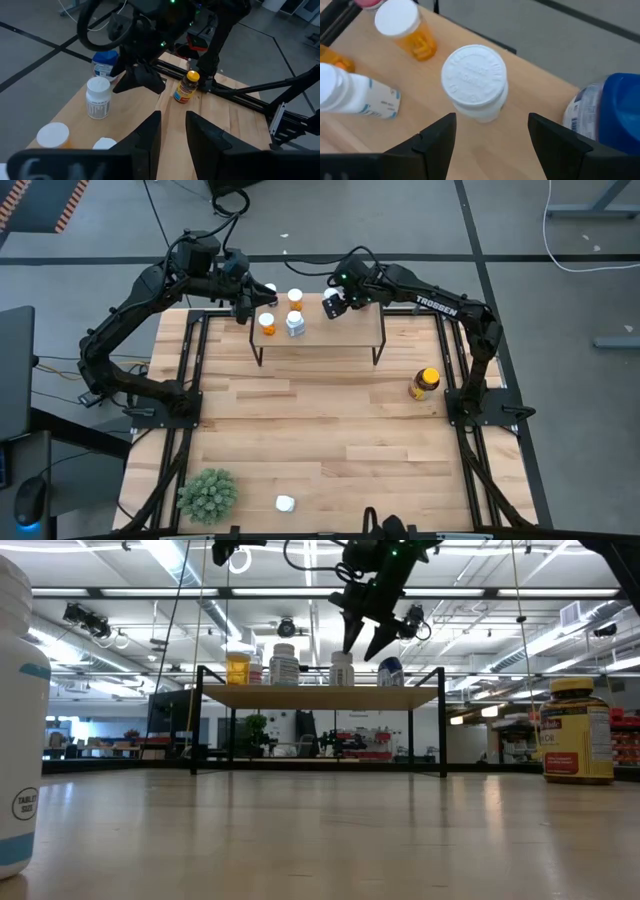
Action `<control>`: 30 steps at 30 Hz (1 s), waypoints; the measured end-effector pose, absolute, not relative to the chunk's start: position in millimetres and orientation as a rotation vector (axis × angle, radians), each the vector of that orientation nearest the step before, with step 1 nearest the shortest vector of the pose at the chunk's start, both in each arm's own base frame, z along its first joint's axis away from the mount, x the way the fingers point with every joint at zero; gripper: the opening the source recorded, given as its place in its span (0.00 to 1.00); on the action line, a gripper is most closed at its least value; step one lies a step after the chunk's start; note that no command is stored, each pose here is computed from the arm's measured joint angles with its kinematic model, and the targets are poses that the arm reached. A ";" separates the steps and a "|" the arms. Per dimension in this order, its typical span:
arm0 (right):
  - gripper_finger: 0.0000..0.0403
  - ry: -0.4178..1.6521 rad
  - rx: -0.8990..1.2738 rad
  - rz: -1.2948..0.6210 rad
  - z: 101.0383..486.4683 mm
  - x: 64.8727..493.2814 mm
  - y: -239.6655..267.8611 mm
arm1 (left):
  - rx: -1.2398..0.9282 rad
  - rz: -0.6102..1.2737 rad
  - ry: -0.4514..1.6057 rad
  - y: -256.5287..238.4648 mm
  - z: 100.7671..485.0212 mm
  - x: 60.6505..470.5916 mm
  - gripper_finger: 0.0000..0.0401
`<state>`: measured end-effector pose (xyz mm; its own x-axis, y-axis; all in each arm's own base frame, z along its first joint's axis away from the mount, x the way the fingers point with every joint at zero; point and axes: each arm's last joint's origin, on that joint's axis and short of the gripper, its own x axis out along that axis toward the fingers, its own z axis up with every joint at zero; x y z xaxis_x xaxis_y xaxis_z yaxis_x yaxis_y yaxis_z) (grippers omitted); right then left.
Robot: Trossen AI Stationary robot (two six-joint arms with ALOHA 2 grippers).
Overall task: Pick and place medicine bottles onto shelf by color
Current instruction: Put the top white medicine bottle on the shelf
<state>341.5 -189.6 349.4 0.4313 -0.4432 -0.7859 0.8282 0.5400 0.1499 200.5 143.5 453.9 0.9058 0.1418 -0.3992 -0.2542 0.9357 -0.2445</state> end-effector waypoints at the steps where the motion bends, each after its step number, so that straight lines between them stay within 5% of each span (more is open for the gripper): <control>1: 0.63 0.761 0.572 -0.859 349.5 342.1 -188.7 | -0.297 0.208 0.387 143.5 453.9 200.5 0.24; 30: 0.63 0.734 0.507 -1.032 350.0 338.6 -191.7 | -0.292 0.206 0.388 143.5 453.9 200.4 0.20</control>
<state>338.6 -191.7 350.0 0.3155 -0.5812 -0.7501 0.8993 0.4355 0.0408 200.4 143.5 453.9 0.9057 0.1417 -0.3995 -0.2523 0.9375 -0.2396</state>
